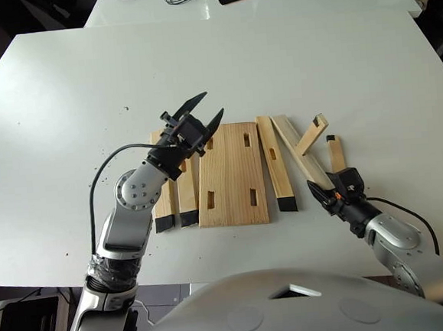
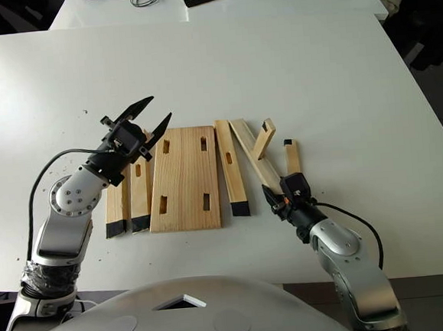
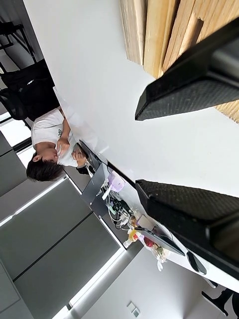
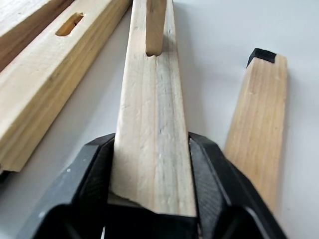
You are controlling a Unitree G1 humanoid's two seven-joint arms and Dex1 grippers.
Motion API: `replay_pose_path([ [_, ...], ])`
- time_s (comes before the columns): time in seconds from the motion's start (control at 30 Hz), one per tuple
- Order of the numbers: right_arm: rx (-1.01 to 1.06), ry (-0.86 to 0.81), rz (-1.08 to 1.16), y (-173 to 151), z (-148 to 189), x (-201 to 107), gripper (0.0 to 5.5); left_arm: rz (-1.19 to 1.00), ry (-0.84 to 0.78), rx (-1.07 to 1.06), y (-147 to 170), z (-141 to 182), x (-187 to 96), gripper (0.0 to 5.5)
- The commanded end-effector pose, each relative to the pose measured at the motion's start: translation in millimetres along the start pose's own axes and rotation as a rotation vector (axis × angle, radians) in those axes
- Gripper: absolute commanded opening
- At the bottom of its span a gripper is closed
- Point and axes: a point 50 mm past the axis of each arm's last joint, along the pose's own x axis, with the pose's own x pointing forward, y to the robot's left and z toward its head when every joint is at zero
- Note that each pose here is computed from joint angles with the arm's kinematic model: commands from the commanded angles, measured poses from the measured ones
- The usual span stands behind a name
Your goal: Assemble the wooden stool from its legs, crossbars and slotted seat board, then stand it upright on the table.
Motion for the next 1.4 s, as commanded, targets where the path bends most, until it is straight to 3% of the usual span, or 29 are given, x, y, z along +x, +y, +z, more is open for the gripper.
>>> replay_pose_path([
  [0.03,-0.005,-0.050,0.007,-2.7,11.6,3.4,2.07,0.006,0.009,0.011,1.8,-1.3,2.6,2.20],
  [0.2,-0.021,-0.229,-0.008,-20.1,54.9,2.4,2.07,0.119,0.036,-0.050,24.6,-5.7,6.8,2.20],
  [0.33,-0.022,-0.408,0.067,-20.1,87.4,-1.8,2.07,0.166,0.078,-0.288,33.6,-15.9,9.6,2.20],
  [0.53,-0.048,-0.604,0.443,-18.7,139.0,-32.9,2.07,-0.310,-0.115,-0.844,32.7,30.2,7.5,2.35],
  [0.73,-0.077,-0.575,0.737,-30.7,162.0,-54.5,2.07,-0.718,-0.310,-1.119,52.8,70.1,-14.1,3.24],
  [0.93,-0.092,-0.477,0.936,-23.5,155.8,-61.0,2.07,-0.724,-0.490,-1.260,77.6,96.1,-9.9,4.22],
  [1.07,-0.103,-0.471,1.007,-21.9,160.8,-61.7,2.07,-0.752,-0.500,-1.307,79.8,105.4,-6.5,4.79],
  [1.4,-0.110,-0.477,1.109,-17.4,177.9,-65.3,2.07,-0.822,-0.342,-1.250,48.3,97.0,-3.4,4.83],
])
